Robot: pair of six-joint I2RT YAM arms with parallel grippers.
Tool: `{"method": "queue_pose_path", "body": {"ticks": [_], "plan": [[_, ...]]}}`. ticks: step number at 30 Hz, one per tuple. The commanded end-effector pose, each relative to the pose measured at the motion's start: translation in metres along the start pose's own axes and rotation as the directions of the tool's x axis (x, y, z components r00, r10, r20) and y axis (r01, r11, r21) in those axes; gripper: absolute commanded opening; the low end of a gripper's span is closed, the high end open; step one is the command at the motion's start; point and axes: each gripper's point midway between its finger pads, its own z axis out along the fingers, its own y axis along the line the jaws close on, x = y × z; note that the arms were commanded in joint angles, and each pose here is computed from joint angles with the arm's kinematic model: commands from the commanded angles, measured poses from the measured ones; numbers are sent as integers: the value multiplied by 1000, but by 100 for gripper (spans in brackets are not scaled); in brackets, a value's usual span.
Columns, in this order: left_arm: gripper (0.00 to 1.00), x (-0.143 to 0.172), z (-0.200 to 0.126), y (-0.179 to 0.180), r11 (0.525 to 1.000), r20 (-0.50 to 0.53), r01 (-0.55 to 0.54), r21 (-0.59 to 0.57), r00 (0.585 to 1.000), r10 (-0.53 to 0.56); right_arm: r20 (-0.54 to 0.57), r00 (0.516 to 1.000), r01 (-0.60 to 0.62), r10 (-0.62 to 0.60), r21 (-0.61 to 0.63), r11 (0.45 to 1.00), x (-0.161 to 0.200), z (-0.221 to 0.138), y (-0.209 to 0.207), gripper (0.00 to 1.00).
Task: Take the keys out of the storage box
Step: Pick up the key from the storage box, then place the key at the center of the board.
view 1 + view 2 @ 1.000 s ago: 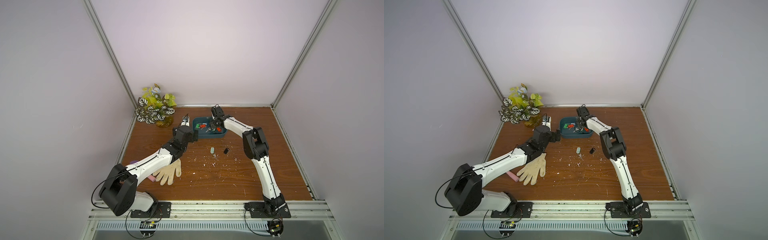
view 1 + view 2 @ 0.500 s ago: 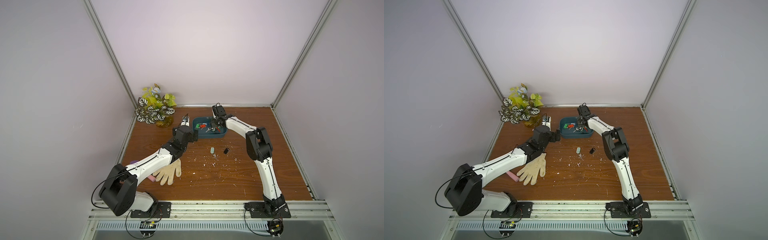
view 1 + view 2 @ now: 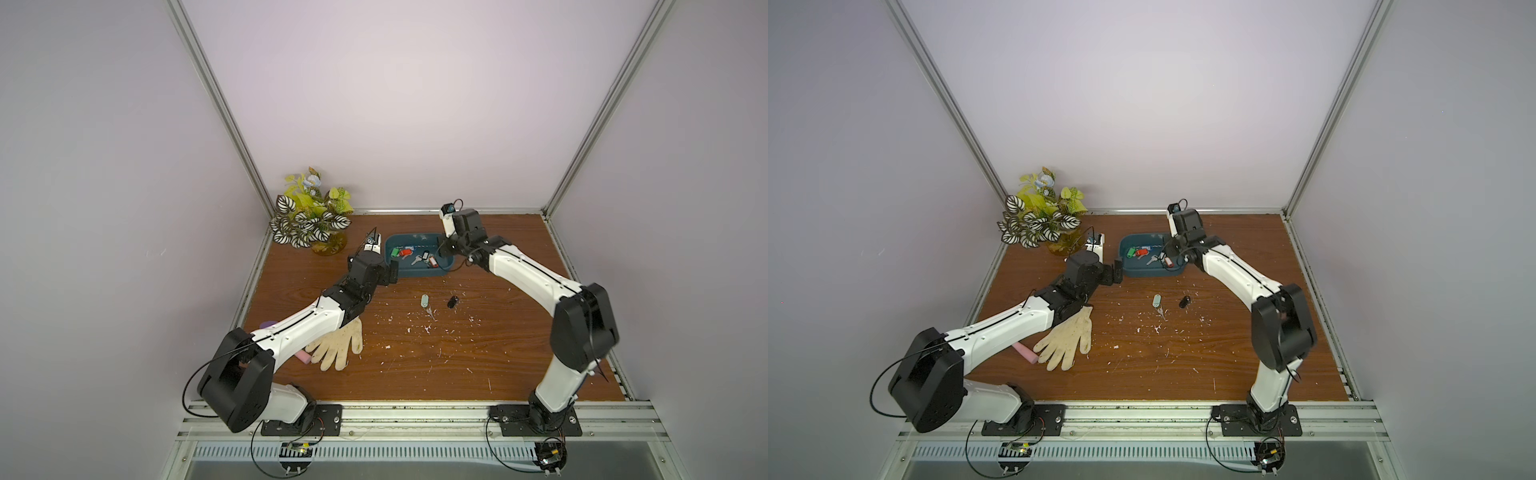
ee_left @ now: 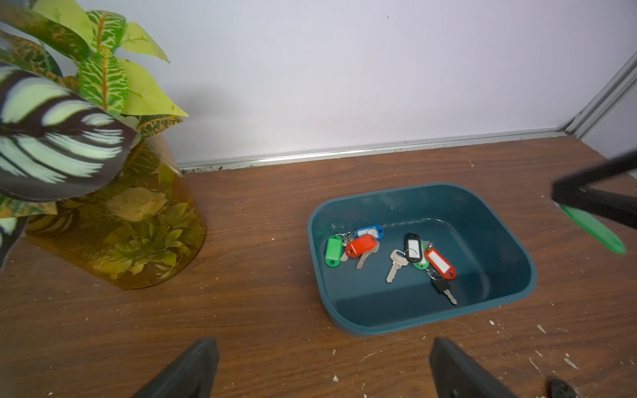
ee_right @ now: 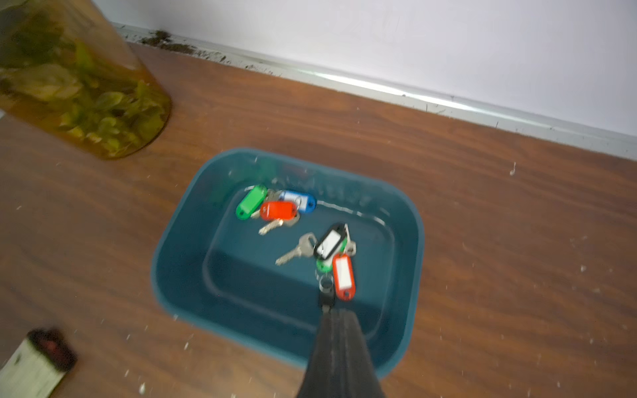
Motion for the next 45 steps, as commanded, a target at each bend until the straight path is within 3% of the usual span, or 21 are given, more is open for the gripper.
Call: {"method": "queue_pose_path", "body": {"ticks": [1, 5, 10, 18, 23, 28, 32, 35, 38, 41, 45], "plan": [[100, -3, 10, -11, 999, -21, 15, 52, 1000, -14, -39, 997, -71, 69, -70, 995, 49, -28, 11, 0], [100, -3, 17, -22, 995, -38, 31, 93, 999, -28, -55, 985, -166, 161, -122, 979, 115, -45, 15, 0], [100, -1, 25, -29, 993, -73, 32, 109, 997, -24, -86, 980, -193, 181, -156, 969, 167, -44, 20, 0], [100, 3, 34, -42, 984, -109, 84, 156, 992, -68, -154, 976, -176, 154, -140, 974, 199, -28, 20, 0], [99, 8, 51, -48, 987, -161, 84, 138, 985, -62, -176, 977, -149, 123, -142, 979, 205, -25, 21, 16], [99, 5, 66, -53, 990, -180, 74, 116, 982, -53, -163, 980, -136, 113, -139, 981, 203, -32, 19, 33], [100, -1, 81, -58, 994, -188, 49, 93, 982, -31, -79, 991, -116, 107, -123, 986, 172, -50, 14, 53], [99, 7, 106, -62, 999, -249, -20, 38, 968, 28, 41, 993, -106, 111, -98, 989, 132, -72, 8, 72], [98, 6, 134, -67, 997, -293, -70, -14, 954, 63, 180, 976, -118, 126, -52, 992, 100, -92, -5, 99], [91, 11, 156, -72, 994, -328, -100, -41, 941, 82, 252, 959, -127, 127, -14, 992, 84, -102, -17, 100], [80, 12, 174, -76, 992, -331, -113, -51, 939, 90, 255, 957, -144, 137, 9, 990, 81, -97, -29, 99]]}}
